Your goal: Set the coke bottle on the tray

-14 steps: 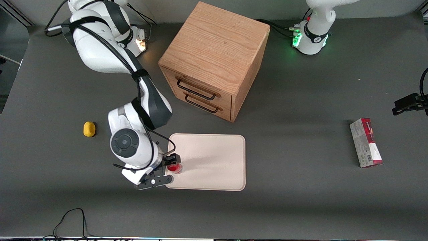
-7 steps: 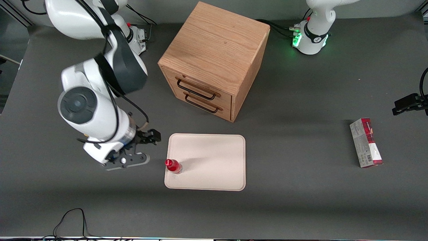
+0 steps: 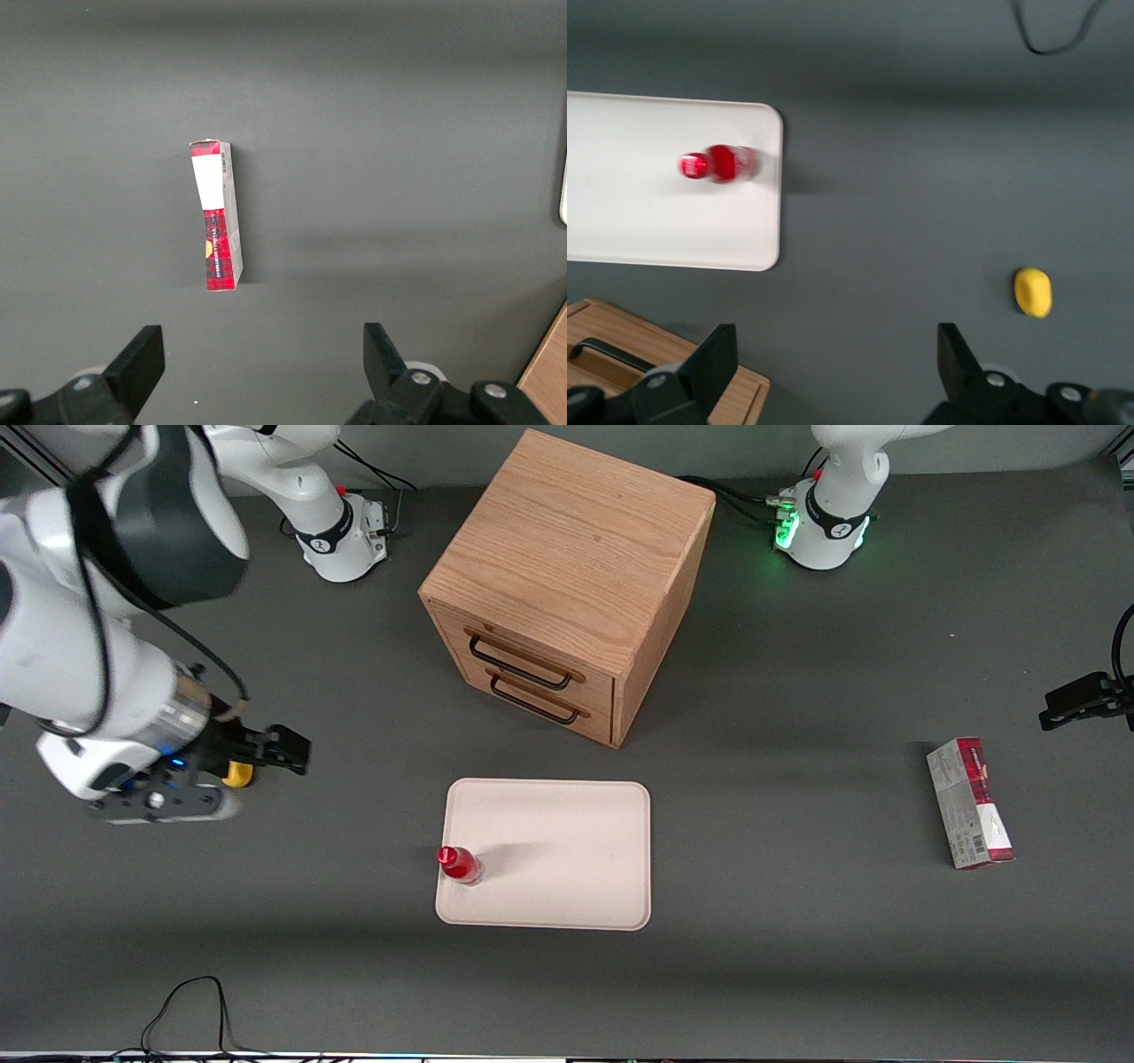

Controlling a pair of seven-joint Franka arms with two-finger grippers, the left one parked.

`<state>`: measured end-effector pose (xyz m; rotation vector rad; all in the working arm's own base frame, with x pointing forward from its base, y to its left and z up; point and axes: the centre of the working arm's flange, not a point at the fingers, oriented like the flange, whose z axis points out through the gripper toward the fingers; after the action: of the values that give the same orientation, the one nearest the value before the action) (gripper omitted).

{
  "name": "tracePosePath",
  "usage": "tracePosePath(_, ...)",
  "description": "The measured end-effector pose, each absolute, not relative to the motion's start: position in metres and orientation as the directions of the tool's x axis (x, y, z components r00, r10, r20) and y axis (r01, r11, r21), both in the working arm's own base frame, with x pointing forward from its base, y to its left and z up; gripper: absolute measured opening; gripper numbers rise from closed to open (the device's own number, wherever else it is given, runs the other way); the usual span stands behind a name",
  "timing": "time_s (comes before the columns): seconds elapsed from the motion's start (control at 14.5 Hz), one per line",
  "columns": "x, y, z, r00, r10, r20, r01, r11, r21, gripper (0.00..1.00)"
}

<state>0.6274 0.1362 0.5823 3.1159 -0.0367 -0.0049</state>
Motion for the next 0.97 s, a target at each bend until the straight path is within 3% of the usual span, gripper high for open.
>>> tracePosePath(0.48, 0.575, 0.021, 0.607, 0.997, -0.073, 0.004, -0.072, -0.997, -0.024, 1.00)
tracePosePath(0.97, 0.544, -0.018, 0.620, 0.998, -0.065, 0.017, -0.064, -0.998, -0.029, 1.00)
